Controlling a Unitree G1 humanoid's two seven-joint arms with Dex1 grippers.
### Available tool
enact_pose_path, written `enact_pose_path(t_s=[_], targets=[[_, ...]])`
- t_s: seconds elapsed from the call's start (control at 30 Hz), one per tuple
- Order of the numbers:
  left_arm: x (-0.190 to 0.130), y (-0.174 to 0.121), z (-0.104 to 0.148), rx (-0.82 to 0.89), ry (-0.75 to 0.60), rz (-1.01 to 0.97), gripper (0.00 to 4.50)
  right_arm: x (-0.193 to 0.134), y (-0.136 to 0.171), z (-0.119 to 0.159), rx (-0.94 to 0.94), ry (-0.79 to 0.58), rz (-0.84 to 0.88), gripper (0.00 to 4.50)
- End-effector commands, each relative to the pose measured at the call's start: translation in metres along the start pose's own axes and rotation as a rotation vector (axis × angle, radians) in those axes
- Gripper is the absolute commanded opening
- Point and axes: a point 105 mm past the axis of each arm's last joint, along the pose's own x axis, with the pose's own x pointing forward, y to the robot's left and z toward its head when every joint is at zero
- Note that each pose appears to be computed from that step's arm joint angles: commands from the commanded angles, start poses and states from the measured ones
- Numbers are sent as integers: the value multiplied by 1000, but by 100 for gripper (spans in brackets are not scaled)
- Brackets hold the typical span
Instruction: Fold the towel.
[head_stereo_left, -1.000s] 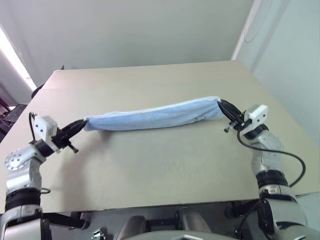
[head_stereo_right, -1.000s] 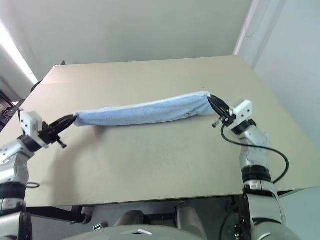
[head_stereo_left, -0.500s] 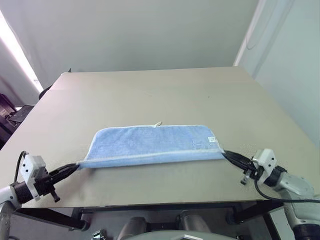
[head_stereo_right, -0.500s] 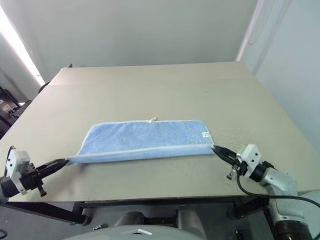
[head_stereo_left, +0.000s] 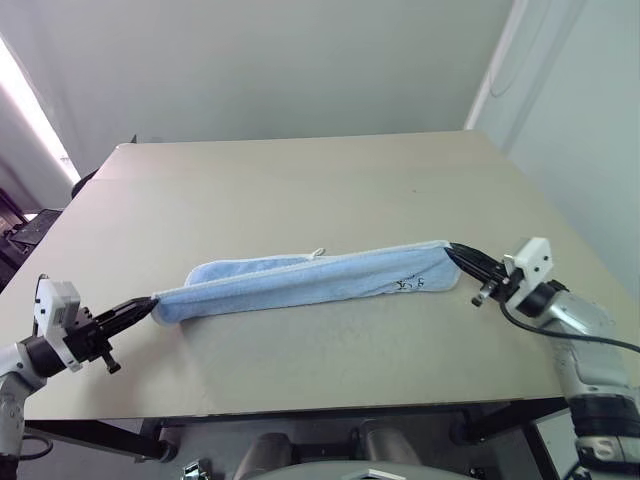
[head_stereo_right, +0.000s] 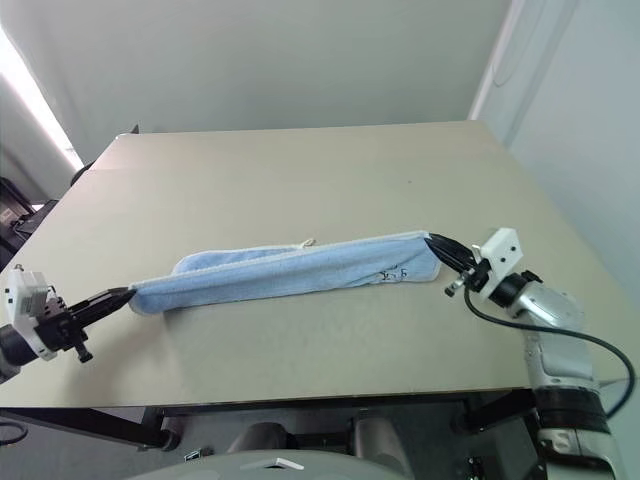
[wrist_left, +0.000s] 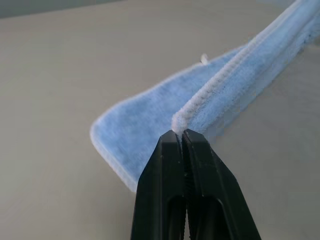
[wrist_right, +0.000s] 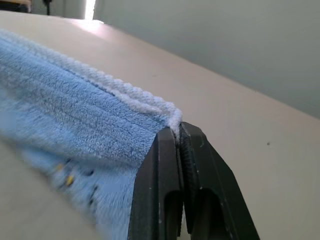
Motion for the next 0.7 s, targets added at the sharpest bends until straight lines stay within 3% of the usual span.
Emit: enact_pose_path(t_s=[0.03,0.17,0.43,0.6,0.7], targets=[[0,24,-8,-49,27,118,1,7,-25,-16,8,78,-120,0],[21,45,-9,-65,30,190,1,26,-24,-23,-8,78,-120,0],[67,50,-10,-41,23,148,1,41,-25,-33,42,62,-169,0],[80,51,-13,-42,18,139,1,47,-23,-38,48,67,-190,0],[83,51,-14,-48,15,137,72,50,-25,-26,40,-6,-207,72]])
